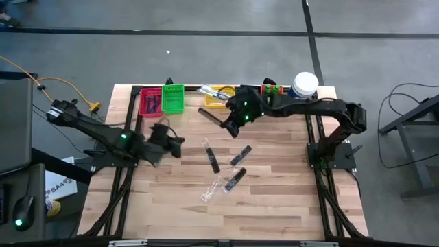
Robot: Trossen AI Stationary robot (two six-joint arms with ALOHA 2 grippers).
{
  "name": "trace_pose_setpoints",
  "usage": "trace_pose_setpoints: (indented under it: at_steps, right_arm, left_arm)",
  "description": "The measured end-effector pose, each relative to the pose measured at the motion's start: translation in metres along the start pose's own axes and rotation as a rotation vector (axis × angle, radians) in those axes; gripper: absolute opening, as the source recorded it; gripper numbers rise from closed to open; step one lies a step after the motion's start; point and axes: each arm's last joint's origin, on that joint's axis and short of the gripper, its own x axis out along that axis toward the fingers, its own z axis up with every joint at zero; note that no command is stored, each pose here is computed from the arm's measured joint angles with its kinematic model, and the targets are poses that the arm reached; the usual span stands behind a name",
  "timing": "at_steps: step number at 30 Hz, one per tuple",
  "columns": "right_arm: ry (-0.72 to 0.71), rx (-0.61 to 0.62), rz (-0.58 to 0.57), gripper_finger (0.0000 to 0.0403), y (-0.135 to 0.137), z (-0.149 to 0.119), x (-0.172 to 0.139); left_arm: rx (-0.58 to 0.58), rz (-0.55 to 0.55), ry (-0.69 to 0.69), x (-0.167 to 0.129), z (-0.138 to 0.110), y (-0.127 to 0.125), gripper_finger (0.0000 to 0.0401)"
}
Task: Pick & Place Travel size toiletries
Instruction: Put the black comb into the green bin
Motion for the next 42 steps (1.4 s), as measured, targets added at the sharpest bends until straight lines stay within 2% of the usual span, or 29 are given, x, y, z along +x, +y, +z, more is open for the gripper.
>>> trace_pose_setpoints:
  at_steps: [4, 10, 13, 16, 18, 22, 27, 34, 42]
  right_arm:
    - [-0.076, -0.051, 0.063, 0.0005, -0.007, 0.016, -0.008]
    - [-0.238, -0.124, 0.182, 0.0005, 0.008, 0.03, -0.01]
    - [-0.365, -0.184, 0.247, 0.0005, 0.022, 0.038, -0.013]
    - [-0.502, -0.239, 0.281, 0.0005, 0.036, 0.044, -0.015]
    - [-0.582, -0.259, 0.284, 0.0005, 0.045, 0.046, -0.017]
    - [-0.657, -0.262, 0.298, 0.0005, 0.055, 0.046, -0.02]
    - [-0.595, -0.278, 0.301, 0.0005, 0.057, 0.038, -0.004]
    - [-0.584, -0.315, 0.316, 0.0005, 0.07, 0.029, 0.002]
    - [-0.523, -0.315, 0.299, 0.0005, 0.07, 0.023, 0.007]
  left_arm:
    - [0.054, -0.123, -0.099, -0.026, 0.03, 0.003, 0.0043]
    - [0.136, -0.333, -0.344, -0.063, 0.084, 0.005, 0.0162]
    - [0.206, -0.436, -0.431, -0.072, 0.101, 0.004, 0.0216]
    - [0.258, -0.522, -0.463, -0.073, 0.11, 0.003, 0.0246]
    - [0.289, -0.567, -0.467, -0.072, 0.113, 0.001, 0.0253]
    - [0.341, -0.559, -0.479, -0.06, 0.116, -0.003, 0.0255]
    - [0.39, -0.681, -0.487, -0.044, 0.121, -0.016, 0.0255]
    - [0.39, -0.712, -0.498, -0.027, 0.121, -0.025, 0.0255]
    - [0.377, -0.75, -0.465, -0.019, 0.119, -0.03, 0.0245]
